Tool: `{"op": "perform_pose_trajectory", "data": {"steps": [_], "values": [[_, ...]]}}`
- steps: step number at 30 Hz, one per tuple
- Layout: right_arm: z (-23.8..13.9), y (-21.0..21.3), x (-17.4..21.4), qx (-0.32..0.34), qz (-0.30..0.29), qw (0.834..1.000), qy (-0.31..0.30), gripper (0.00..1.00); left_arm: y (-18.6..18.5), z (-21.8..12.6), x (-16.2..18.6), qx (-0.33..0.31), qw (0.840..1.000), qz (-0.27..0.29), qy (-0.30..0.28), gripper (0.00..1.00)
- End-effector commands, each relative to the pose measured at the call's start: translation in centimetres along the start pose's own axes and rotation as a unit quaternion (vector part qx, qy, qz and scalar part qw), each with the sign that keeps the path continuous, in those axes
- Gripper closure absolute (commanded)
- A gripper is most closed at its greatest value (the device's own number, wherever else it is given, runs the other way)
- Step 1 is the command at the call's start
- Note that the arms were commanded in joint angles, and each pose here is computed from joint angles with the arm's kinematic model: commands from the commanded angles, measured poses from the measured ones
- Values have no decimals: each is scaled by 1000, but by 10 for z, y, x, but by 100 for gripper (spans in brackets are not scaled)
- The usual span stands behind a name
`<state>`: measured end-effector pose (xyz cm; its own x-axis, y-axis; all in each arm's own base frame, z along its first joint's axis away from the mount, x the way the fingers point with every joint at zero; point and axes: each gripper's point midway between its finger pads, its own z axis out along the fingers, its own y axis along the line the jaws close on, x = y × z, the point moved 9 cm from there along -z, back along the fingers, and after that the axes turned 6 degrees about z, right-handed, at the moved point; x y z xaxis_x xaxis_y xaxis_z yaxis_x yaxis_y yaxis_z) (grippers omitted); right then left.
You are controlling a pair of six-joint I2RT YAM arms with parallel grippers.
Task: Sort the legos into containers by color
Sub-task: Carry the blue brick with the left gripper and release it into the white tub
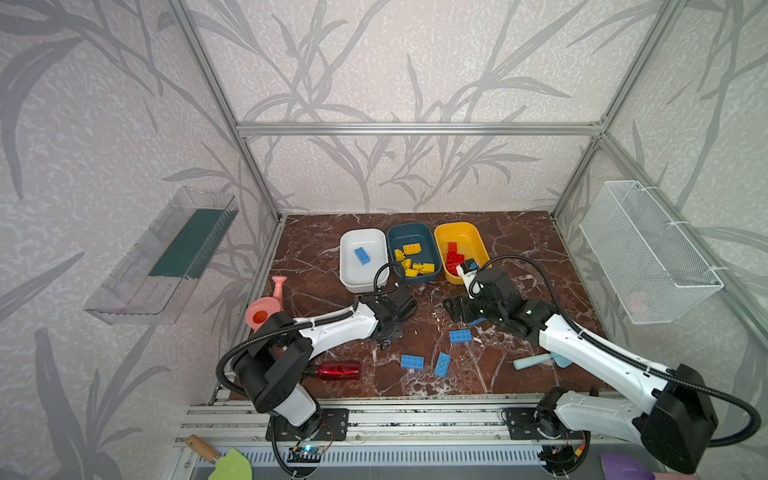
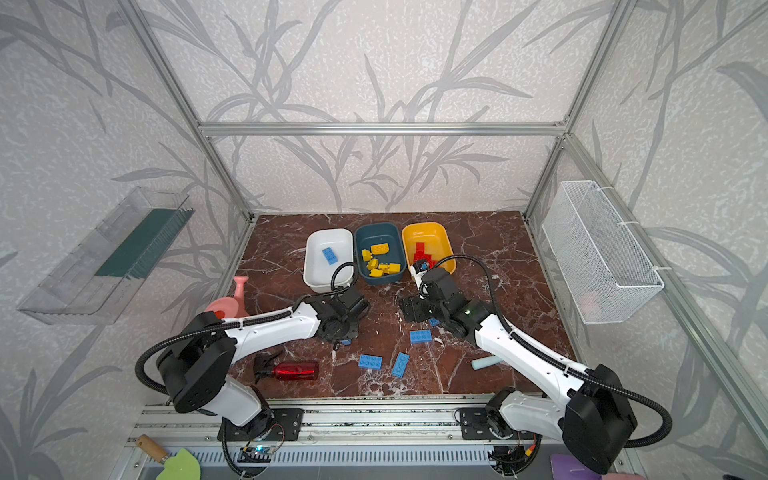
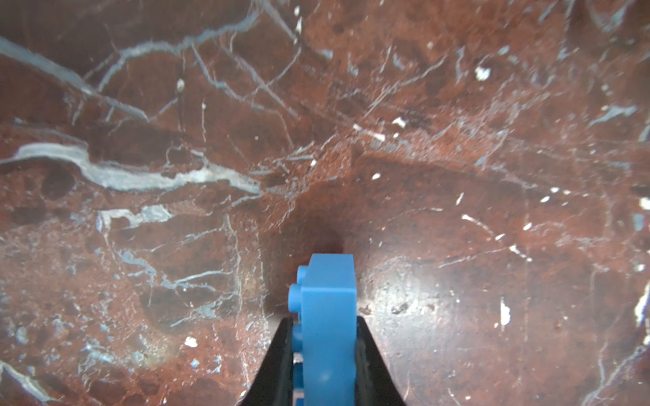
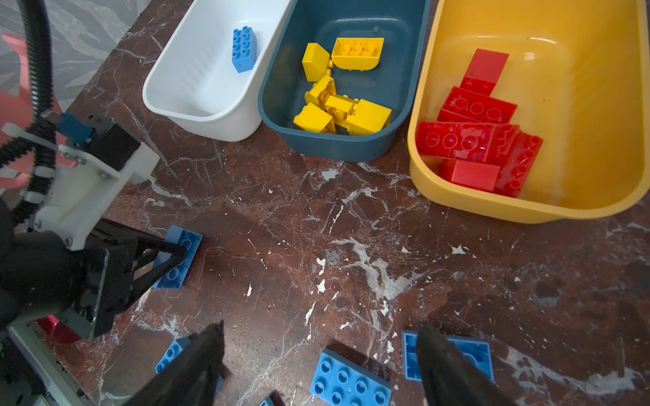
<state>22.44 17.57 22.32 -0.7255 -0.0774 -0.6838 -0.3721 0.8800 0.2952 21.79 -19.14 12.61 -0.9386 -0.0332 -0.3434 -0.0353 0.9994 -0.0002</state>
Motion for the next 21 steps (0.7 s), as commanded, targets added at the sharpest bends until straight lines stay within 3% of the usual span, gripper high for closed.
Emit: {"op": "perform_pose_trajectory", "data": {"steps": [1,6,13,21], "values": [[-7,-3,5,2,7,1000,0,14,-2,-13,-12,-24,999,12,-20,100],[-10,-5,13,-2,9,1000,5,14,-5,-40,-41,-26,998,20,-55,100],[-11,-5,22,-18,15,1000,10,14,13,-64,-93,-14,997,-10,-79,100],[-5,-6,39,-38,19,999,23,14,37,-59,-153,-52,995,-29,-76,100]]}}
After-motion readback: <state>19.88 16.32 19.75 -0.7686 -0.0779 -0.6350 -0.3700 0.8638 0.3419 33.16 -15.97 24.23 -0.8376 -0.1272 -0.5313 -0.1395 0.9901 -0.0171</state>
